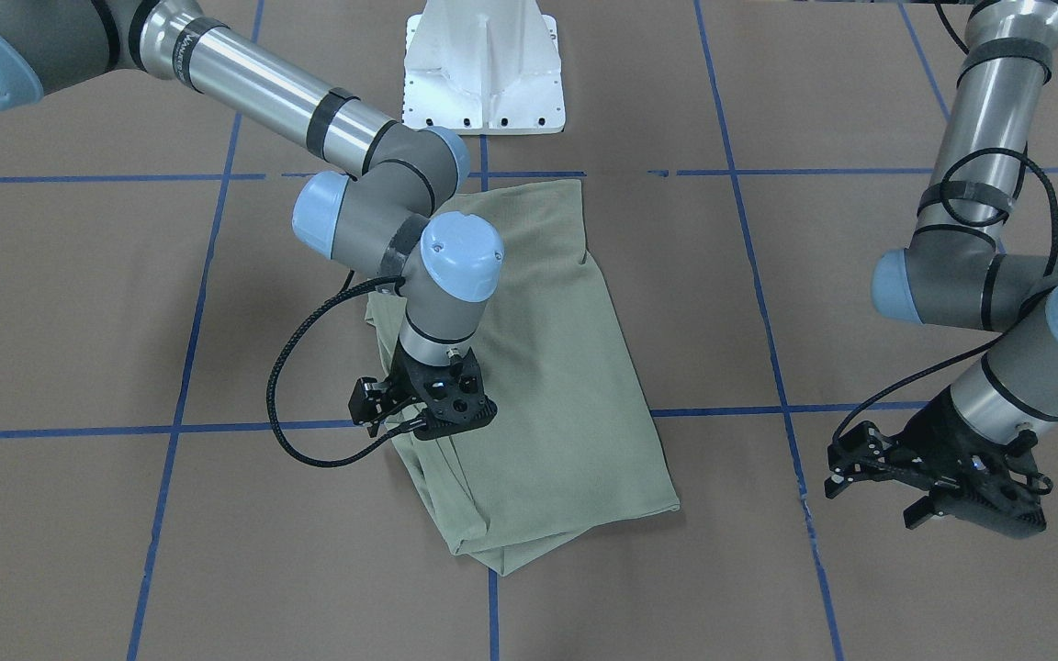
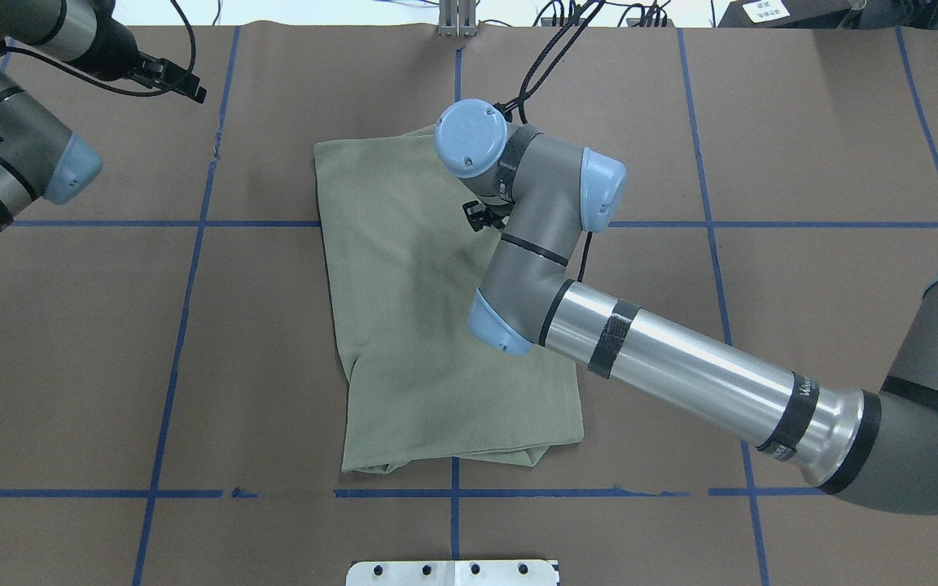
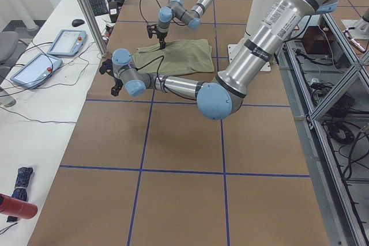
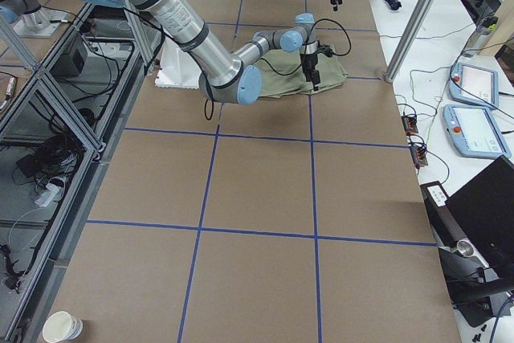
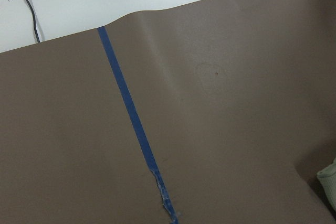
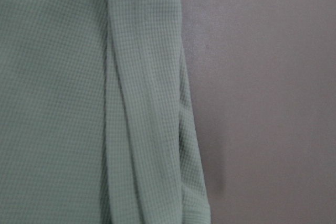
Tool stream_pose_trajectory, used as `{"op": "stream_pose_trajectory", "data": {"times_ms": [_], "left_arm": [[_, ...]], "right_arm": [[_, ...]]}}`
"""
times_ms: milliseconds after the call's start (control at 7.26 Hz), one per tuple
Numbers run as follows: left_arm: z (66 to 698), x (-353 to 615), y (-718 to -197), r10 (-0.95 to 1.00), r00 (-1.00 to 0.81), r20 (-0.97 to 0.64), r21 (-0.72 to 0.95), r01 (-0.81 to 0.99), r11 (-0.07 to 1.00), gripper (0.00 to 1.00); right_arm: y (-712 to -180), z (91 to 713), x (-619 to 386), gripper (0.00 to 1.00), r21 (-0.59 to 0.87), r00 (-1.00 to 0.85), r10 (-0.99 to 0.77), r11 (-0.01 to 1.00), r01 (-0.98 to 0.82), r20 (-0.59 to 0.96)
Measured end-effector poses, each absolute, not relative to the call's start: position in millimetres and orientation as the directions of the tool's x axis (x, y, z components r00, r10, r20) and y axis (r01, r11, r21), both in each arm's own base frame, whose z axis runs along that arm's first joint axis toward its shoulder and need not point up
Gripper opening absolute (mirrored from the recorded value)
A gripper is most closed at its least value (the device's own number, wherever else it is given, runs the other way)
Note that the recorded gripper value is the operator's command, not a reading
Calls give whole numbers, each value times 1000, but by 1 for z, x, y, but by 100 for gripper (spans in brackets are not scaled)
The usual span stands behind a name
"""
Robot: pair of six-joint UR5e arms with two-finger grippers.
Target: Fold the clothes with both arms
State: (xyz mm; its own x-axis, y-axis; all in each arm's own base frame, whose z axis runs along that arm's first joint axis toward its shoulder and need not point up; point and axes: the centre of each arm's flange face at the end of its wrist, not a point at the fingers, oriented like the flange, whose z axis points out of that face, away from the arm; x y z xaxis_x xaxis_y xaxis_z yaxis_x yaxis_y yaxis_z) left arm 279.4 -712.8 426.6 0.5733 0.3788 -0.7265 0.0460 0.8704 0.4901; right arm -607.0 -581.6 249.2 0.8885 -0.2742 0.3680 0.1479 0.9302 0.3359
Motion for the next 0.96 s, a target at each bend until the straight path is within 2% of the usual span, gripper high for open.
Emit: {"op": "stream_pose_trajectory", "data": {"times_ms": [413, 689, 964], "left_arm": [[426, 279, -713, 380, 573, -726, 492, 47, 870, 100], [424, 279, -712, 380, 570, -729, 490, 47, 870, 100], [420, 281, -713, 371, 563, -738, 481, 54, 875, 100]], "right_arm": [[-615, 269, -569, 100, 320, 913, -273, 932, 172, 304], [-634, 315, -536, 100, 287, 932, -255, 941, 178, 259], [-650, 332, -512, 100, 287, 938, -221, 947, 142, 267]]}}
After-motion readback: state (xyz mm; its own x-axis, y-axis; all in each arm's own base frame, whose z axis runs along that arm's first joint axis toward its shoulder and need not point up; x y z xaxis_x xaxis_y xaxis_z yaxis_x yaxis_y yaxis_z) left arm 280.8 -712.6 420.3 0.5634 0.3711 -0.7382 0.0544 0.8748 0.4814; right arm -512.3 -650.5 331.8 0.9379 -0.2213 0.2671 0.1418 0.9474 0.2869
